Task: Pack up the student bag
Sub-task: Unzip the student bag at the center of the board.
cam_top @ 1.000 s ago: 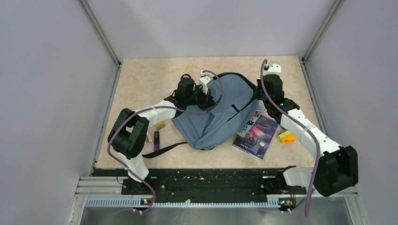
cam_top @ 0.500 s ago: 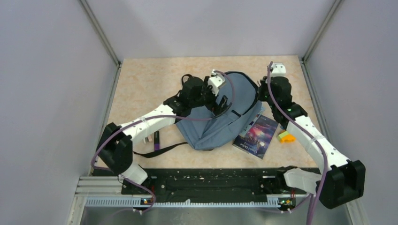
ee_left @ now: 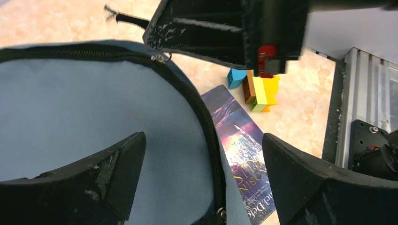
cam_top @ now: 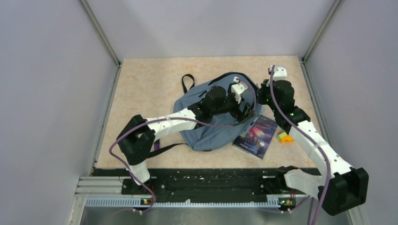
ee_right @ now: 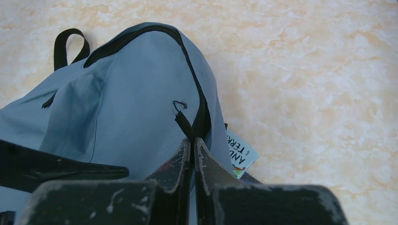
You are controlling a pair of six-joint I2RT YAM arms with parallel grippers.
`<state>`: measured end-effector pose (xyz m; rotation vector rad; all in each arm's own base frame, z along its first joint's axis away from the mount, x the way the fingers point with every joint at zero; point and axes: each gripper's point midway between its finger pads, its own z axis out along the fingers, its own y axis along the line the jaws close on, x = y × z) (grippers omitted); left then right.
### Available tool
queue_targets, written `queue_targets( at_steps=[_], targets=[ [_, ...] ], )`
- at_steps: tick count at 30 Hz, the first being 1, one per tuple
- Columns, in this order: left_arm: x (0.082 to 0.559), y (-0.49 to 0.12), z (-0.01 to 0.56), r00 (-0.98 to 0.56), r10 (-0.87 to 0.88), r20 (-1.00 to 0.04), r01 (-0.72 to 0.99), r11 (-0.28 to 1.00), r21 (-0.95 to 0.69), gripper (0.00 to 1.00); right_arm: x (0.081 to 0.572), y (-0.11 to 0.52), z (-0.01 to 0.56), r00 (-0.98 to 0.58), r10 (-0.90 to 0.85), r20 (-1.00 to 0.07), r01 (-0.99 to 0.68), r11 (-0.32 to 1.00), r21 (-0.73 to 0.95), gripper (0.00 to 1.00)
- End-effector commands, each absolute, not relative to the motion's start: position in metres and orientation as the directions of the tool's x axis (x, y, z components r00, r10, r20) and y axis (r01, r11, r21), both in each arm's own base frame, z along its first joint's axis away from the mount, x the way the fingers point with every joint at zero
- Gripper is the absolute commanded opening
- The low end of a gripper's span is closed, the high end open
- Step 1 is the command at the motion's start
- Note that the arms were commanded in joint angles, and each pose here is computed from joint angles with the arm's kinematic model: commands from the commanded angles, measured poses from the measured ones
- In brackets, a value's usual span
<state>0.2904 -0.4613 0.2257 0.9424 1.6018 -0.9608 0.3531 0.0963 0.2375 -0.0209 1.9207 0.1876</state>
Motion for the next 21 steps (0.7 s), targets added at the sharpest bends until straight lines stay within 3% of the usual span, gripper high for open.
queue_targets(
  at_steps=[1,12,19,21],
  targets=[
    [0.306,-0.477,0.262,-0.151,-0.012,-0.988,0.901,0.409,-0.143,0.97,0.351,0.089,0.258,-0.282,0.106,-0.954,-0.091,0.986,0.136,0.0],
    [0.323,-0.482,0.24,-0.135,0.075,-0.988,0.874,0.479,-0.083,0.86,0.351,0.09,0.262,-0.26,0.113,-0.959,-0.101,0.985,0.143,0.0],
    [0.323,-0.487,0.23,-0.109,0.11,-0.988,0.862,0.505,-0.039,0.94,0.351,0.089,0.261,-0.264,0.114,-0.958,-0.09,0.986,0.142,0.0],
    [0.323,-0.489,0.229,-0.106,0.114,-0.988,0.863,0.505,-0.035,0.93,0.351,0.088,0.261,-0.262,0.116,-0.958,-0.089,0.986,0.144,0.0]
  ],
)
